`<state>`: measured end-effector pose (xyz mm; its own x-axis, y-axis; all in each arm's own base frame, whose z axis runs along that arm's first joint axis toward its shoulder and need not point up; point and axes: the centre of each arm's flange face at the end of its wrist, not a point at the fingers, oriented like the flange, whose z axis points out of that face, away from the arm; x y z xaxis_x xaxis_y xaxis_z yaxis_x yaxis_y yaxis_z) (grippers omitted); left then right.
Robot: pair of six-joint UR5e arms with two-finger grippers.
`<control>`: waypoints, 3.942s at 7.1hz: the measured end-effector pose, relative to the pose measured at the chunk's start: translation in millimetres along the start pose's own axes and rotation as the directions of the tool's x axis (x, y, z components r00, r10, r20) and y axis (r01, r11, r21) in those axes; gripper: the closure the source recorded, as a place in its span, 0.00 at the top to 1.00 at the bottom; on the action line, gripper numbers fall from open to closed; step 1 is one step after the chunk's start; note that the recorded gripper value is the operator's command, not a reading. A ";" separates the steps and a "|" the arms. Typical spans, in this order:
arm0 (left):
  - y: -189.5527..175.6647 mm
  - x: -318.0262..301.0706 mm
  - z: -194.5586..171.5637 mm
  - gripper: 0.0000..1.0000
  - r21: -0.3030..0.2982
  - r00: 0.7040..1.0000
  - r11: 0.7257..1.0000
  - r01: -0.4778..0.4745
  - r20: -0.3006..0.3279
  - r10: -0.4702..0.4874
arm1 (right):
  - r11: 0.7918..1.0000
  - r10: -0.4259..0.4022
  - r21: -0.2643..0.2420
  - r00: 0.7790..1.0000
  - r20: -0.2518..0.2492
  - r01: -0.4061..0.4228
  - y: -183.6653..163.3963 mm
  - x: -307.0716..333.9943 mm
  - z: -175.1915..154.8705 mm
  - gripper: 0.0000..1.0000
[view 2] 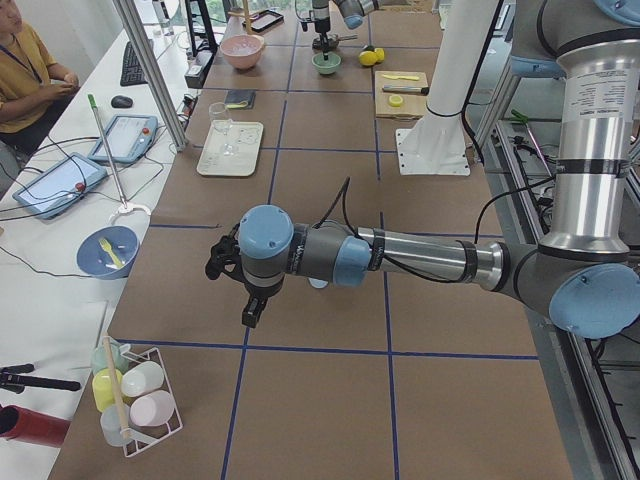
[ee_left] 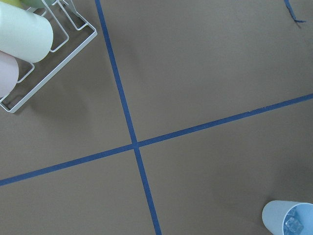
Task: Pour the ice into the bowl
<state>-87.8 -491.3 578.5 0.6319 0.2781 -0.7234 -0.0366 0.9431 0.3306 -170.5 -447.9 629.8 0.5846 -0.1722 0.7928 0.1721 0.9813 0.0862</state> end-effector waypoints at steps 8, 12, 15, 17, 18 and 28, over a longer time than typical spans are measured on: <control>-8.5 17.3 19.0 1.00 0.000 0.997 0.997 -0.074 -0.011 0.074 | 0.916 0.353 0.110 0.904 0.241 -0.386 -68.4 -337.4 -29.5 0.00; -6.6 14.7 26.9 1.00 -0.012 0.997 0.997 -0.074 -0.016 0.074 | 0.840 0.466 0.147 0.833 0.299 -0.522 -41.3 -586.2 56.1 0.00; -3.0 20.4 36.5 1.00 0.016 0.990 0.990 -0.140 -0.018 0.141 | 0.817 0.508 0.145 0.816 0.275 -0.558 -40.0 -629.1 86.9 0.36; -6.7 36.8 53.6 1.00 0.039 0.973 0.973 -0.229 -0.025 0.230 | 0.816 0.514 0.143 0.817 0.260 -0.560 -37.3 -631.2 96.8 1.00; -7.8 41.8 58.2 1.00 0.042 0.971 0.970 -0.238 -0.029 0.239 | 0.810 0.524 0.138 0.809 0.266 -0.570 -36.3 -633.9 95.8 1.00; 47.5 173.8 111.3 0.99 0.346 0.986 0.924 -0.165 0.048 0.158 | 0.697 0.580 0.228 0.722 0.379 -0.680 -49.5 -485.3 -51.9 1.00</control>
<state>106.5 -418.5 535.9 0.6547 0.4143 -0.6322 0.1302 0.7621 0.6343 -421.6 -417.5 209.5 0.2212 0.4771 0.8506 -0.4581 0.8208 -0.3413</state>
